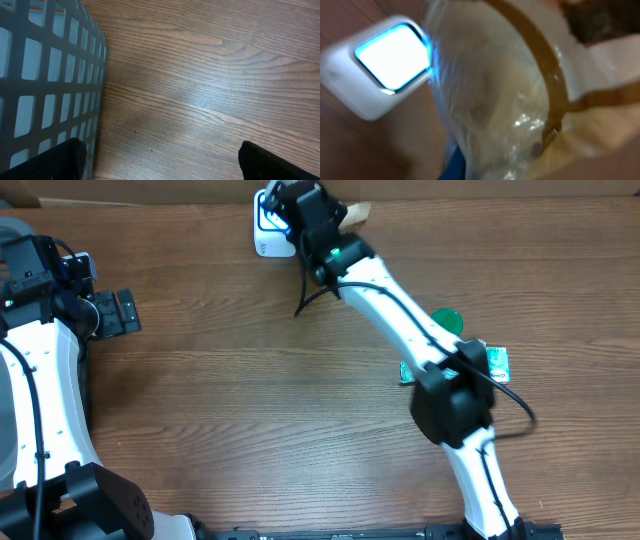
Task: Scan the item barcode
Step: 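Carry the snack bag right and lower it beside the jar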
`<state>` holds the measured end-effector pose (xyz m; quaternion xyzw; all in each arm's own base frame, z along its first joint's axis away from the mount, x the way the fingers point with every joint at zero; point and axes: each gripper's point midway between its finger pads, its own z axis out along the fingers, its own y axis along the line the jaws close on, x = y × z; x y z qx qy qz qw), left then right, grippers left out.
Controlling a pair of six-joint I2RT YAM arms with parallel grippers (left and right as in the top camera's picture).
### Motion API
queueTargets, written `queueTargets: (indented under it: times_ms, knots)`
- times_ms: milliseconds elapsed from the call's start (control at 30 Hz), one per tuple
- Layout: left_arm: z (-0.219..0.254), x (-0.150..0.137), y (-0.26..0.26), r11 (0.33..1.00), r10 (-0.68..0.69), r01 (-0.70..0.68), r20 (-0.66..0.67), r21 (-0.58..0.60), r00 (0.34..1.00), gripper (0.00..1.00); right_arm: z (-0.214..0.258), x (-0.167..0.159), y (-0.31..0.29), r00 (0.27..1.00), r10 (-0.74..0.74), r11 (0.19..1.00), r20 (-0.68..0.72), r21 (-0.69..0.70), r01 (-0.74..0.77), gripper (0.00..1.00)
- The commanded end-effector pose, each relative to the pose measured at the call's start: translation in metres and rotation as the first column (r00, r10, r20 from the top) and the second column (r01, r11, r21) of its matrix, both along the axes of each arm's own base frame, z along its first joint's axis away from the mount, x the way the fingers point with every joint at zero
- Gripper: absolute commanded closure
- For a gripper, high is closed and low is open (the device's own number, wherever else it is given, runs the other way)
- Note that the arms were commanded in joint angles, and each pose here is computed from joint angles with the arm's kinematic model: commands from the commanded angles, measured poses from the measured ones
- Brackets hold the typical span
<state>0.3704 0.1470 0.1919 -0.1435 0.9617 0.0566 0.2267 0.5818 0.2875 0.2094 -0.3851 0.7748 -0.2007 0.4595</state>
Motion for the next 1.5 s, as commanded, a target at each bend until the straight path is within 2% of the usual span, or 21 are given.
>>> queueTargets:
  times_ms: [0,100,233,367,467,567,700,933,1033,1233,1300,1333,1367,1467]
  knots:
    - [0.001,-0.001,0.003,1.0,0.019,-0.019,0.006,0.001,1.0,0.01,0.124,-0.047,-0.009,0.999,-0.031,0.873,-0.013,0.487,0.034,0.96]
    - [0.001,-0.001,0.003,1.0,0.019,-0.019,0.006,0.001,1.0,0.0,0.148,-0.083,-0.025,0.987,-0.036,0.753,-0.155,0.645,0.129,0.96]
    - [0.001,-0.001,0.003,1.0,0.019,-0.019,0.007,0.001,1.0,0.0,0.162,-0.134,-0.051,0.943,0.012,0.668,-0.331,0.705,0.239,0.96]
    - [0.001,-0.001,0.003,1.0,0.019,-0.019,0.006,0.001,1.0,0.01,0.16,-0.176,-0.075,0.882,0.062,0.659,-0.466,0.683,0.315,0.96]
    - [0.001,-0.001,0.003,1.0,0.019,-0.019,0.006,0.001,1.0,0.0,0.14,-0.197,-0.101,0.815,0.014,0.676,-0.579,0.606,0.419,0.96]
    - [0.001,-0.001,0.003,1.0,0.019,-0.019,0.007,0.001,1.0,0.0,0.112,-0.214,-0.122,0.718,-0.047,0.691,-0.694,0.496,0.525,0.96]
    - [0.001,-0.001,0.003,1.0,0.019,-0.019,0.007,0.001,1.0,0.01,0.07,-0.225,-0.132,0.606,-0.098,0.707,-0.789,0.374,0.6,0.96]
    - [0.001,-0.001,0.003,1.0,0.019,-0.019,0.007,0.001,1.0,0.0,-0.029,-0.222,-0.142,0.485,-0.162,0.709,-0.859,0.241,0.663,0.96]
    - [0.001,-0.001,0.003,1.0,0.019,-0.019,0.006,0.001,1.0,0.01,-0.065,-0.219,-0.143,0.482,-0.164,0.714,-0.861,0.233,0.66,0.96]
    - [0.001,-0.001,0.003,1.0,0.019,-0.019,0.006,0.001,1.0,0.0,-0.119,-0.212,-0.159,0.523,-0.236,0.733,-0.819,0.204,0.65,0.96]
    - [0.001,-0.001,0.003,1.0,0.019,-0.019,0.006,0.001,1.0,0.01,-0.127,-0.214,-0.162,0.522,-0.247,0.735,-0.816,0.193,0.65,0.89]
    - [0.001,-0.001,0.003,1.0,0.019,-0.019,0.006,0.001,1.0,0.01,-0.129,-0.215,-0.163,0.52,-0.249,0.737,-0.817,0.188,0.649,0.78]
    - [0.001,-0.001,0.003,1.0,0.019,-0.019,0.006,0.001,1.0,0.0,-0.129,-0.215,-0.163,0.521,-0.248,0.741,-0.816,0.186,0.645,0.74]
    - [0.001,-0.001,0.003,1.0,0.019,-0.019,0.006,0.001,1.0,0.01,-0.127,-0.214,-0.163,0.529,-0.244,0.747,-0.813,0.191,0.637,0.66]
